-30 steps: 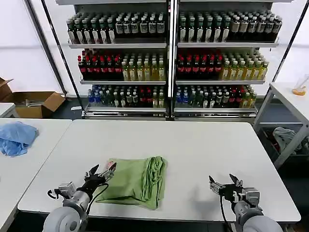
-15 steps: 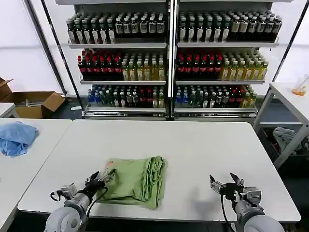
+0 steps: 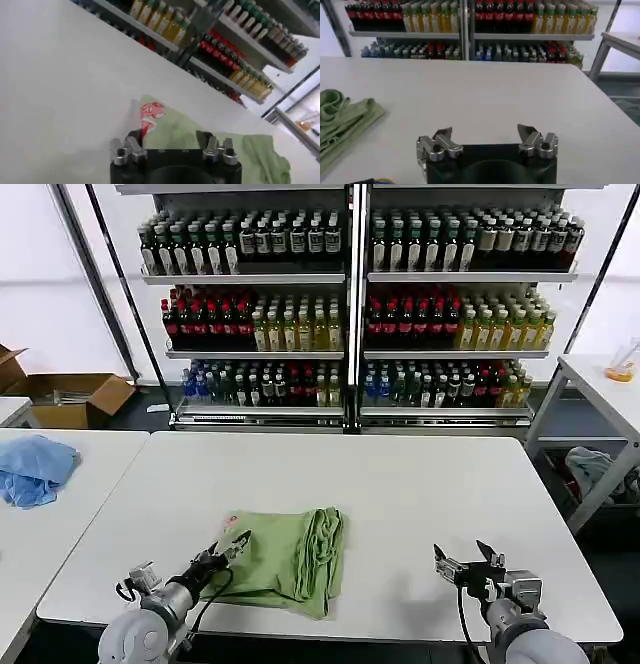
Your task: Fold and organize the clothes.
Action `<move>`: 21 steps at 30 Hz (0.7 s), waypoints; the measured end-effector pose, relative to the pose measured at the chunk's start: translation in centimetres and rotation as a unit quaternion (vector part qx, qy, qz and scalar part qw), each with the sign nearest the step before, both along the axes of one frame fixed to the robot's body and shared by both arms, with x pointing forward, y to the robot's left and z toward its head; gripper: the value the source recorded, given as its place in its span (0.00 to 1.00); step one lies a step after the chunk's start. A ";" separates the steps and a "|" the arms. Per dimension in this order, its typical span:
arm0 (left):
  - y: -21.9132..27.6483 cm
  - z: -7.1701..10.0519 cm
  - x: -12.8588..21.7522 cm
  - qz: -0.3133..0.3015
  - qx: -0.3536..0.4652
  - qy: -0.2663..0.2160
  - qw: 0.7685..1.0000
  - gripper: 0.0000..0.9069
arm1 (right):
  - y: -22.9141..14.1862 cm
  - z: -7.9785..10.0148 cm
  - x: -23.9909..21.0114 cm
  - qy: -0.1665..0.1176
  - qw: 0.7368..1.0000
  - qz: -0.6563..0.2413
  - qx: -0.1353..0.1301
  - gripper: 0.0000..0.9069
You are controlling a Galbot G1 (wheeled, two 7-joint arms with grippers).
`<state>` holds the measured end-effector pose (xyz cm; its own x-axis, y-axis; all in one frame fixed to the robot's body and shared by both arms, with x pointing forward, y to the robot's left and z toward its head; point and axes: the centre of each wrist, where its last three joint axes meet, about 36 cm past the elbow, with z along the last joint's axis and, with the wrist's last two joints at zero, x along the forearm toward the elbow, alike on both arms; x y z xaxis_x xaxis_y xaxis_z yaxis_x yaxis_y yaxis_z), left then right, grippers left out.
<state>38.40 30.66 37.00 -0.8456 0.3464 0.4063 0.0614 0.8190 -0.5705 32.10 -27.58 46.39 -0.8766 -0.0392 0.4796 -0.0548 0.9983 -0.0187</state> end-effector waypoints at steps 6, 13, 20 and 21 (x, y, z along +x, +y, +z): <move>0.3 -0.2 -0.1 0.012 -0.044 0.005 0.999 0.03 | 0.0 0.1 0.0 -0.001 1.000 0.000 0.000 1.00; 1.1 0.0 0.3 0.035 -0.101 0.004 0.994 0.03 | 0.1 0.0 -0.1 0.000 1.000 -0.001 0.001 1.00; 2.3 0.4 -0.1 0.063 -0.157 -0.006 0.986 0.03 | 0.1 0.1 0.0 -0.001 1.000 0.000 0.001 1.00; 2.6 0.6 0.0 0.066 -0.161 -0.009 0.985 0.03 | 0.1 0.1 0.0 -0.001 1.000 0.000 0.001 1.00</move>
